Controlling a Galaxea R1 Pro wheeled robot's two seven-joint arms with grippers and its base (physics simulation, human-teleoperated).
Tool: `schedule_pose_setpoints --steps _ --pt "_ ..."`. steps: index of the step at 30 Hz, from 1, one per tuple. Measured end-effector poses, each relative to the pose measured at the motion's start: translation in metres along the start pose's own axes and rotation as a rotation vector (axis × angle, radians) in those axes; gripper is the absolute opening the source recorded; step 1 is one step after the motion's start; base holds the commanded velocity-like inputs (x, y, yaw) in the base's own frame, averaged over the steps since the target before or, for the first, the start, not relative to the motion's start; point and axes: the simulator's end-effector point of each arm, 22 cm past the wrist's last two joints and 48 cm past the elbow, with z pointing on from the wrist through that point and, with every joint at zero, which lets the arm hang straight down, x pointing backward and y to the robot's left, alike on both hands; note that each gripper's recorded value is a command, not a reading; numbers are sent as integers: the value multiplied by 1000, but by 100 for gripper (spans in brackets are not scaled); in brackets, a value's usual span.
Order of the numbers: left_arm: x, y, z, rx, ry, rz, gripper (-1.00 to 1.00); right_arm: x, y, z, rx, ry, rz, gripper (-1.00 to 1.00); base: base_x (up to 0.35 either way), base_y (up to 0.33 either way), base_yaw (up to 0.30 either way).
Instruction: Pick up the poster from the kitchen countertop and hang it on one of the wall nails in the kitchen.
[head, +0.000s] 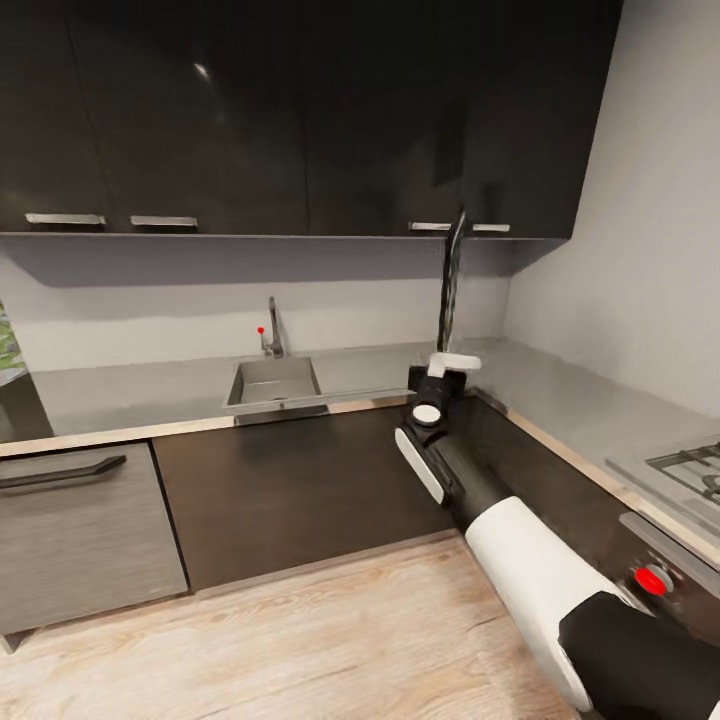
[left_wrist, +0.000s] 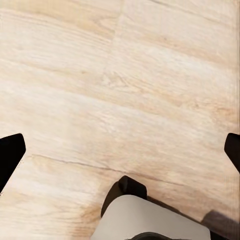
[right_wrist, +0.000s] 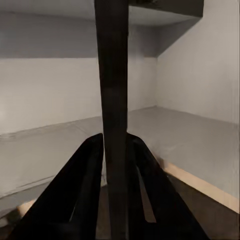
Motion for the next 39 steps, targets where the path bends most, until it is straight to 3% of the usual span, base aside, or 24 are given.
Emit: schedule_pose_setpoints --steps 3,5,6,12,19,27,31,35,39 --pt "-9 0 0 2 -19 3 100 13 22 -16 -115 7 20 -100 0 0 0" --pt "-13 -1 0 4 -28 5 100 27 43 -35 -232 19 40 -100 0 0 0" --pt "-13 -1 0 4 -29 5 100 27 44 -35 -233 17 37 -100 0 0 0" --pt "-17 -2 0 8 -38 8 100 57 60 -74 -450 26 46 -100 0 0 0" --pt "-22 -3 0 11 -50 15 100 85 48 -117 -655 28 21 -100 0 0 0" --pt "-43 -5 -1 16 -92 29 100 138 23 -162 -871 106 -8 -100 0 0 0" --pt "-51 -7 -1 18 -109 35 100 149 16 -174 -939 124 -9 -100 0 0 0" --pt "-78 -11 -4 27 -165 52 100 159 7 -186 -1018 150 10 -100 0 0 0" --pt "-89 -32 -7 124 -187 68 100 186 1 -199 -1045 212 17 -100 0 0 0"
